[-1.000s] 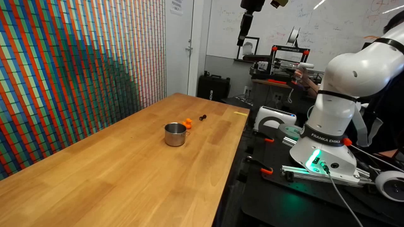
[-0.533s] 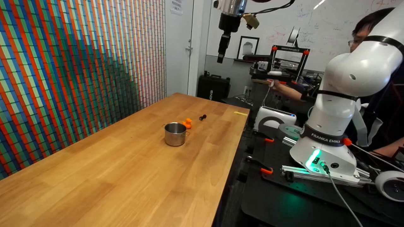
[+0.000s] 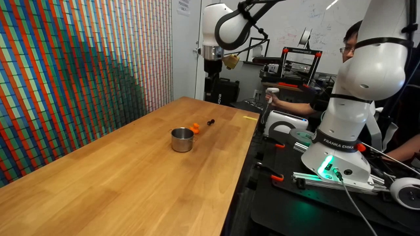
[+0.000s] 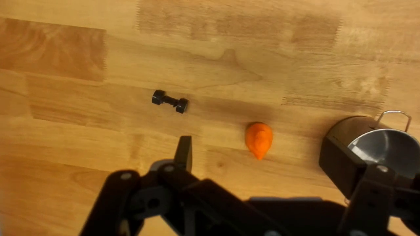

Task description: Put the rubber duck in the pot

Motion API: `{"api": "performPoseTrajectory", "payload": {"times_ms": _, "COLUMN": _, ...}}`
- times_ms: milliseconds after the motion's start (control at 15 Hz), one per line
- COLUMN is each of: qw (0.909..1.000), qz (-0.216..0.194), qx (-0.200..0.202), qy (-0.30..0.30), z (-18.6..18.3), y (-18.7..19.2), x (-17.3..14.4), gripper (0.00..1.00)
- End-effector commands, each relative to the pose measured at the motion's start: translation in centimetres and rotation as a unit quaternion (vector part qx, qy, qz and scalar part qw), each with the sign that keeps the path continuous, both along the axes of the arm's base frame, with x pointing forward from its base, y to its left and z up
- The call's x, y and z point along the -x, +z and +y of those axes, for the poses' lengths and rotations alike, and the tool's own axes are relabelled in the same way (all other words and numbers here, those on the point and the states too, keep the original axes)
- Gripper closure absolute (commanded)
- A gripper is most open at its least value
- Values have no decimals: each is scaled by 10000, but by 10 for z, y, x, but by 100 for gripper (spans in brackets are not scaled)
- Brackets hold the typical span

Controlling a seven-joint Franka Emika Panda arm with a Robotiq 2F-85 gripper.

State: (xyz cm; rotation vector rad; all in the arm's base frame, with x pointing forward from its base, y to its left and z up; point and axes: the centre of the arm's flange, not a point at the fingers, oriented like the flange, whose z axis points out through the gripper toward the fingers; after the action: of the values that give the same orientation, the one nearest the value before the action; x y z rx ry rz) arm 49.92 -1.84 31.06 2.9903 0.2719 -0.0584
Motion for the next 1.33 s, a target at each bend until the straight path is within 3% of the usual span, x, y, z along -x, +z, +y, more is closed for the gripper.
{"api": "performPoseTrajectory", "payload": {"times_ms": 0, "qw": 9995, "qz": 125, "qx": -140, "qy": -260, "z": -5, "y": -44, "x": -41, "gripper": 0}}
{"api": "performPoseTrajectory", "payload": {"times_ms": 467, "qw": 9987, "qz": 239, "qx": -225, "qy": -382, "z": 2, "y": -112, "x": -65, "gripper": 0}}
{"api": "performPoseTrajectory", "payload": {"times_ms": 1067, "qw": 9995, "qz": 153, "qx": -106, "qy": -258, "z": 20, "y": -170, "x": -63, "gripper": 0}}
{"api": "performPoseTrajectory", "payload": {"times_ms": 1133, "qw": 9997, "qz": 83, "qx": -80, "qy": -231, "z": 20, "y": -174, "x": -63, "gripper": 25}}
{"api": "performPoseTrajectory", "payload": {"times_ms": 1267, "qw": 9998, "qz": -68, "qx": -63, "qy": -192, "z": 20, "y": -181, "x": -62, "gripper": 34}}
